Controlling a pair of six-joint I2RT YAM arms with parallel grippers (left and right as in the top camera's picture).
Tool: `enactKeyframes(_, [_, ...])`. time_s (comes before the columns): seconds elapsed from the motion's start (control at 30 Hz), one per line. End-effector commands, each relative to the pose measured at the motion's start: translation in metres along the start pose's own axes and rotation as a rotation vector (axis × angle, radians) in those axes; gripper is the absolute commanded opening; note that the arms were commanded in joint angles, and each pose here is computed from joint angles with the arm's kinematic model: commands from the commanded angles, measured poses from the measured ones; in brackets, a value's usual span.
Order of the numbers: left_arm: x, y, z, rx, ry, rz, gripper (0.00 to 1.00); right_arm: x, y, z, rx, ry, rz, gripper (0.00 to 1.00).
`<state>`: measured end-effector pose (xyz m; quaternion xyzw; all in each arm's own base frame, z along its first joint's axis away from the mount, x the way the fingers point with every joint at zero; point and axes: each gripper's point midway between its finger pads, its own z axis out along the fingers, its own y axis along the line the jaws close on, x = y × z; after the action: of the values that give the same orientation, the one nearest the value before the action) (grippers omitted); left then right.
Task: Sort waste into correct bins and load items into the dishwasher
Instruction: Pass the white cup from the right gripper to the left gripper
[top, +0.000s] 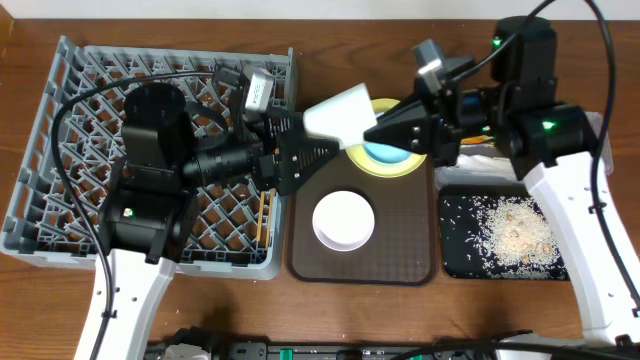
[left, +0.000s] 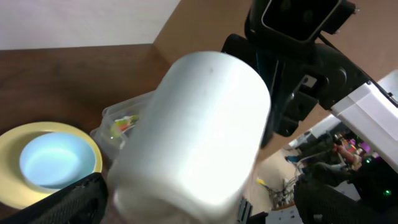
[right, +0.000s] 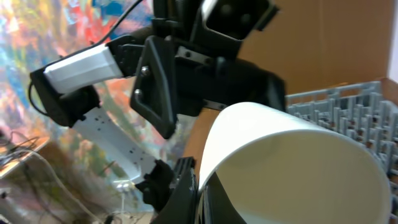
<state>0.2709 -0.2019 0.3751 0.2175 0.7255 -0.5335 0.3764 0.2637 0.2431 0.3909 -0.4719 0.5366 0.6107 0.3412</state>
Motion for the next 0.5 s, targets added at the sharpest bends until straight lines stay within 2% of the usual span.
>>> enactKeyframes(0.0, [-0.001,-0.005,-0.001,0.031,0.006,0.021,0.98,-0.002,0.01,0.009,-0.057,0.004,0.038,0.01])
enactKeyframes(0.17, [0.002,-0.011,-0.001,0.067,0.021,0.021,1.0,-0.004,0.014,0.016,-0.078,0.01,-0.005,0.01])
enactKeyframes(0.27, [0.003,-0.016,-0.002,0.092,0.032,0.021,0.94,-0.005,0.014,0.017,-0.08,0.01,-0.013,0.01])
enactKeyframes(0.47, [0.003,-0.017,-0.002,0.098,0.03,0.029,0.65,-0.005,0.014,0.017,-0.08,0.011,-0.013,0.01])
